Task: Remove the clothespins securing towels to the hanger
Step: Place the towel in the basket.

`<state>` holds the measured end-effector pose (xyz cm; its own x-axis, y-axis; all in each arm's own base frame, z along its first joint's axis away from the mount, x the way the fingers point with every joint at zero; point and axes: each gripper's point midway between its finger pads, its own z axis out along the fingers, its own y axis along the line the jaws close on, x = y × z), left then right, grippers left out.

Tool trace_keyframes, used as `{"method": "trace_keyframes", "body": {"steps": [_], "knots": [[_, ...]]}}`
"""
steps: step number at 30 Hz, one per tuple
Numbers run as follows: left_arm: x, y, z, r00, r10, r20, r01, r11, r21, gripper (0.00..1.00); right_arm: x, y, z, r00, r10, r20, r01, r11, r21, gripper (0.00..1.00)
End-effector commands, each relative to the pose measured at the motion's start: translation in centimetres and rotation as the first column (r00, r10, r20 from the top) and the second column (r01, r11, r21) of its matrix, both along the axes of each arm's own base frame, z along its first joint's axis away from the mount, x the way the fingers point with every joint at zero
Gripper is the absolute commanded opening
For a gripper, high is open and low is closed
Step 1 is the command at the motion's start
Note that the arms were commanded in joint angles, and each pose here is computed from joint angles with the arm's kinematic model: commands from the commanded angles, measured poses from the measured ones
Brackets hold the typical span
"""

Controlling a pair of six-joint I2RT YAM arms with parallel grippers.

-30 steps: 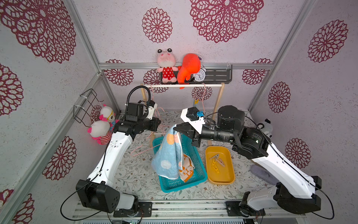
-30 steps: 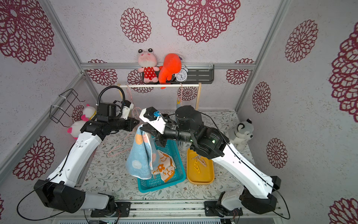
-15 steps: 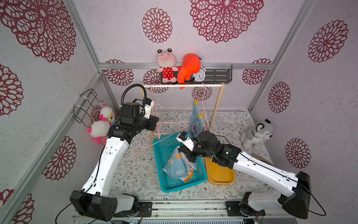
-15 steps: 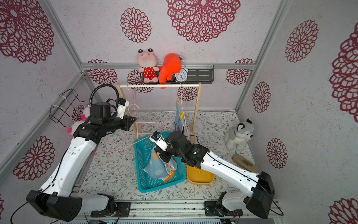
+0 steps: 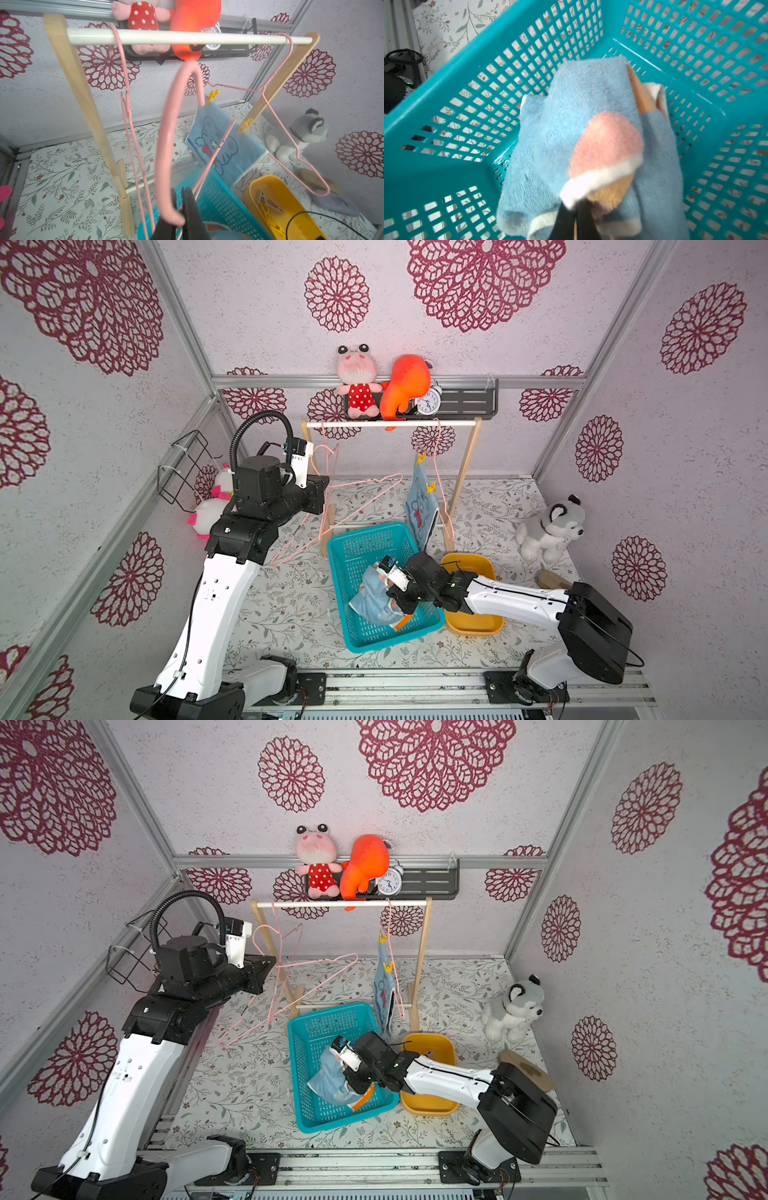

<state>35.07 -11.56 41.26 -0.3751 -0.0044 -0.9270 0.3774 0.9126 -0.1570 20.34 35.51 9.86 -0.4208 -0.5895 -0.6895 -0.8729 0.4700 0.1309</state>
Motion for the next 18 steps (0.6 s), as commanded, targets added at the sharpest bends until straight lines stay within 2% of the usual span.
{"method": "trace_keyframes", "body": {"steps": [1, 5, 9, 13, 18], "knots": [[-0.3, 0.5, 1.6, 0.998, 0.058, 0.033, -0.058, 0.998, -0.001, 0.0, 0.9, 0.9, -1.0, 0.999, -0.041, 0.003, 0.041, 0.999, 0.02, 0.0], [-0.3, 0.9, 2.5, 0.992, 0.115, 0.047, -0.116, 0.993, 0.018, 0.0, 1.9, 1.2, -3.0, 0.998, -0.069, 0.003, 0.069, 0.997, -0.031, 0.0], [0.0, 1.5, 3.1, 0.982, 0.182, 0.057, -0.184, 0.982, 0.038, 0.0, 3.4, 1.4, -2.3, 0.991, -0.119, 0.053, 0.12, 0.992, -0.03, 0.0], [0.5, 1.8, 4.1, 0.968, 0.237, 0.084, -0.24, 0.97, 0.028, 0.0, 4.7, 0.8, -0.5, 0.977, -0.173, 0.128, 0.177, 0.984, -0.015, 0.19], [1.1, 0.9, 5.4, 0.963, 0.251, 0.102, -0.255, 0.966, 0.034, 0.0, 3.8, 0.2, 4.3, 0.972, -0.168, 0.165, 0.154, 0.983, 0.096, 0.47]]}}
